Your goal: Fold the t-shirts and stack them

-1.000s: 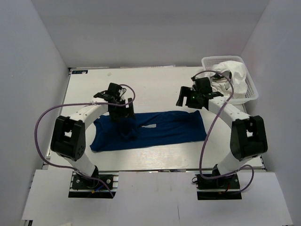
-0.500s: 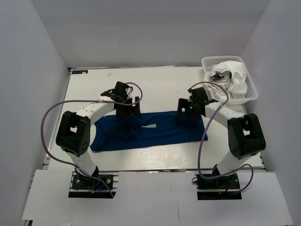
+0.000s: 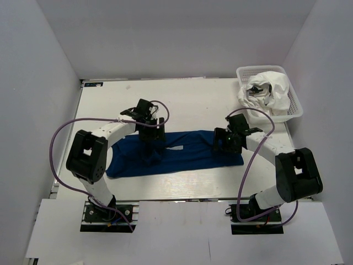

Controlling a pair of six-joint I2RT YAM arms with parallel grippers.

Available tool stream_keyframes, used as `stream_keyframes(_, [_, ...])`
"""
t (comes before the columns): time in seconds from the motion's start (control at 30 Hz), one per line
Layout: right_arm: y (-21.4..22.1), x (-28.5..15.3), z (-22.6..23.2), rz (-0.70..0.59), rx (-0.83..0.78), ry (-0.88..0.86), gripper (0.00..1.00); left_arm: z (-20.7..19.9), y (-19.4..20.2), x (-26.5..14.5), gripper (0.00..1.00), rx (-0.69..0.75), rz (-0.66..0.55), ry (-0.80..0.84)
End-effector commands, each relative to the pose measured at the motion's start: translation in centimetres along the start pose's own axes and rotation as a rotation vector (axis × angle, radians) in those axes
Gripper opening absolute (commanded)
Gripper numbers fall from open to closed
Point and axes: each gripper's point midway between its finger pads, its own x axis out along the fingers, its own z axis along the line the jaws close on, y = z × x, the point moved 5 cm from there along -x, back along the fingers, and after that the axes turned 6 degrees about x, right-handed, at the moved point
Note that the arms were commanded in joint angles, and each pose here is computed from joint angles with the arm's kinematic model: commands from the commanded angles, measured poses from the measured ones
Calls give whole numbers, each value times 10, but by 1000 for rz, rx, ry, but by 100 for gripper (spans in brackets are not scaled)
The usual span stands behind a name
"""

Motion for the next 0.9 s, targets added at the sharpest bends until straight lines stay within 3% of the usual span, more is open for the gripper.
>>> stream_keyframes(0.0, [-17, -10, 7, -62, -4, -10, 90, -10, 15, 0, 79, 34, 28, 69])
stream_keyframes(0.07, [-21, -13, 8, -78, -12, -2, 90, -9, 25, 0, 60, 28, 56, 76])
stream_keyframes(0.17, [-22, -13, 6, -69, -14, 9, 90, -7, 49, -9, 49, 23, 118, 72])
stream_keyframes(0.4, [-27, -16, 5, -78, -17, 32, 90, -5, 111, -62, 49, -39, 248, 65])
stream_keyframes(0.53, [-31, -19, 4, -79, -30, 53, 90, -15, 149, -97, 62, -125, 260, 154])
stream_keyframes(0.6, [-34, -23, 7, -83, -55, 50, 90, -8, 159, -105, 64, -156, 260, 90])
stream_keyframes(0.63, [-38, -26, 11, -95, -65, 41, 90, -3, 160, -106, 71, -162, 245, 46])
stream_keyframes(0.87, [-85, -71, 44, -346, -142, -12, 90, -17, 65, -138, 90, -141, -96, -23])
